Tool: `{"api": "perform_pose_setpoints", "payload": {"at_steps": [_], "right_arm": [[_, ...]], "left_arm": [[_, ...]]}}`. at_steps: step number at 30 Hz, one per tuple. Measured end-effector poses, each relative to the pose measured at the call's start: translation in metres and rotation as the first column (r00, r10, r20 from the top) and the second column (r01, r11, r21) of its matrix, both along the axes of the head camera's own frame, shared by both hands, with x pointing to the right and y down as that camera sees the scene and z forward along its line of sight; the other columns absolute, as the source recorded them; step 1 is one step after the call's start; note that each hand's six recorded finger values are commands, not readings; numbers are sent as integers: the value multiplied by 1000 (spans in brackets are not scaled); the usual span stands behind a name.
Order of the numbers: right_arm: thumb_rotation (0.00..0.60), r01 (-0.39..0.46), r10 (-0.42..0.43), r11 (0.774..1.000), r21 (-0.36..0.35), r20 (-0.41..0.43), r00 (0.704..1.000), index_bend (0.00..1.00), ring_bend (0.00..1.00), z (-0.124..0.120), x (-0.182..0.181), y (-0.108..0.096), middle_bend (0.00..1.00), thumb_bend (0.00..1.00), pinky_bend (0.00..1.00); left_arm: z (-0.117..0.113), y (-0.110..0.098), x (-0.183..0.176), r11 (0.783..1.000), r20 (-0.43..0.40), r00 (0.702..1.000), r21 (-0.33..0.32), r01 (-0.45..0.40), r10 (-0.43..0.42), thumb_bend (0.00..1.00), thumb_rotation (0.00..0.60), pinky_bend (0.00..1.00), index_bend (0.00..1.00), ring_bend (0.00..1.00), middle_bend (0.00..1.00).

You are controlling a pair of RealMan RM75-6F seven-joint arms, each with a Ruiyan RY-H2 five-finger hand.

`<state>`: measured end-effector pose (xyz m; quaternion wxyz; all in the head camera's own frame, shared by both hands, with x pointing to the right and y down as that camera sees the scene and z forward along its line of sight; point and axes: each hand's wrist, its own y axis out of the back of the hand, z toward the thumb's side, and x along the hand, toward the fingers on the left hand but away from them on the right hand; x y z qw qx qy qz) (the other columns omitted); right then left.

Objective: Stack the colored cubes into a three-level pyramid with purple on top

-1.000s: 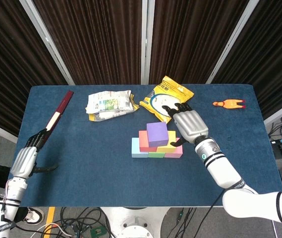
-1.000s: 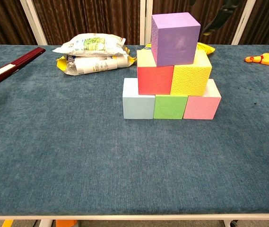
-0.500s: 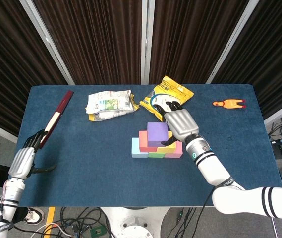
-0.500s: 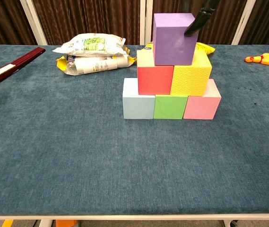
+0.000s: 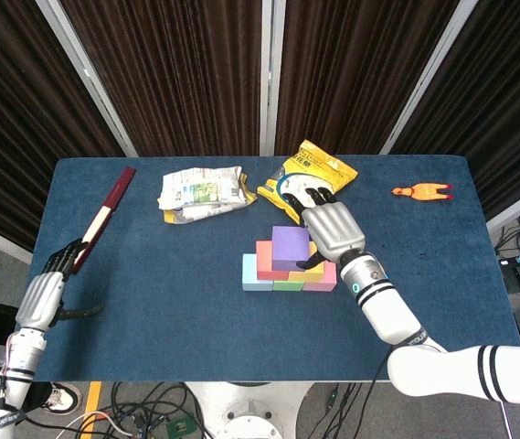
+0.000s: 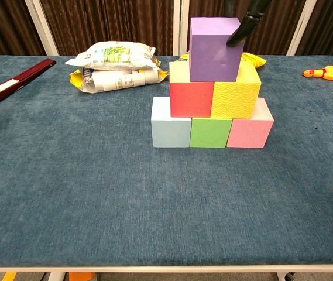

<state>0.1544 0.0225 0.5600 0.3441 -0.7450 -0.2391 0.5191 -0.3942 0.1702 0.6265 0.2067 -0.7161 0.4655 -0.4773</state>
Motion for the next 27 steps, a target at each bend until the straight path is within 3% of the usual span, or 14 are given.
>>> {"api": "perform_pose_setpoints", "payload": {"at_steps": [8,16,27], "right_arm": [[600,2,-2,1000,-7,-5,1000,0,45,-1,0,2,501,0,0],[600,1,-1,1000,-12,-5,1000,0,31,-1,1,1,346,0,0],[600,5,-5,1000,-21,-3,1000,0,12,-1,2,3,251,0,0]], "left_arm": [[0,0,0,1000,-2,1000,1,0,0,91,600,10,20,0,1],[0,0,1,1000,-3,1000,2,0,0,91,600,10,21,0,1],[-1,-1,2,1000,-4,1000,3,-3,3,91,600,9,21,0,1]]}}
